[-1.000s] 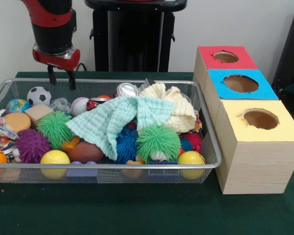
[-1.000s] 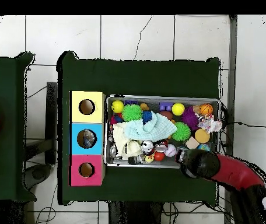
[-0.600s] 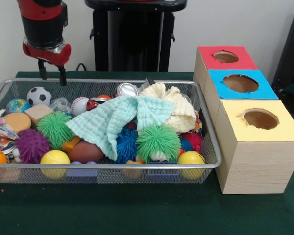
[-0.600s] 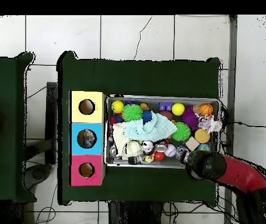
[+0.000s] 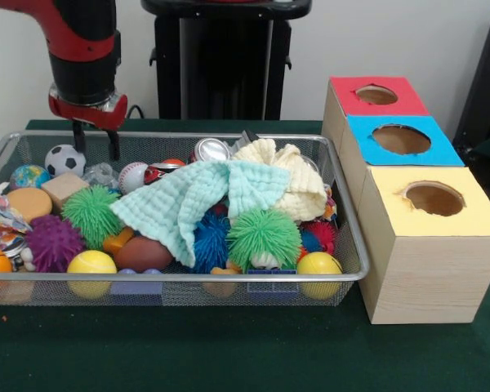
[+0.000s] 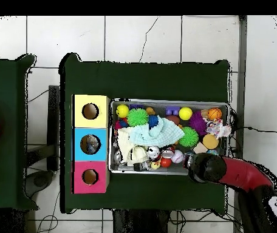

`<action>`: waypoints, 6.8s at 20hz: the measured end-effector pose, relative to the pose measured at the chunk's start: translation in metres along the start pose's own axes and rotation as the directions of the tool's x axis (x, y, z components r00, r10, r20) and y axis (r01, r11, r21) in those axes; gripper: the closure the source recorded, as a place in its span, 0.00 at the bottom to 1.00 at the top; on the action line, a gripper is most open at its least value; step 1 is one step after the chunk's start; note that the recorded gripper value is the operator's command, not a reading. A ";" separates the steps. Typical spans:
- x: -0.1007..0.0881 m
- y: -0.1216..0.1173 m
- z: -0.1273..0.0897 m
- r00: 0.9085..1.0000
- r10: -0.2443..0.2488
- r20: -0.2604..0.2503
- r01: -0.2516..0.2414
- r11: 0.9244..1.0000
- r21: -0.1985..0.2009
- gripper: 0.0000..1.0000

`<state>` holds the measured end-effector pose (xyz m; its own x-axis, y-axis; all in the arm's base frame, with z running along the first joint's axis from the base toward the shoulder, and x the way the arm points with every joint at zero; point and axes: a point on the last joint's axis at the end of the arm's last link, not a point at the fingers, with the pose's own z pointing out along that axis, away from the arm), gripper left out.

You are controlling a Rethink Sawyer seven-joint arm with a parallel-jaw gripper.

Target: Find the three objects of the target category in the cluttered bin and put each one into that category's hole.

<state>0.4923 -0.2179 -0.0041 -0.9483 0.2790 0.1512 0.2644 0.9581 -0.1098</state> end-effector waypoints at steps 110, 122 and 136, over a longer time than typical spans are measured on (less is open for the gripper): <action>-0.025 0.023 -0.018 0.979 0.043 0.198 -0.049 0.998 0.026 0.00; -0.019 -0.002 0.014 0.989 0.054 0.136 -0.059 0.998 0.036 0.00; -0.028 -0.003 0.018 0.986 0.047 0.157 -0.054 0.998 0.039 0.00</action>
<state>0.5145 -0.2300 -0.0252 -0.9505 0.3105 -0.0103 0.3082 0.9384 -0.1559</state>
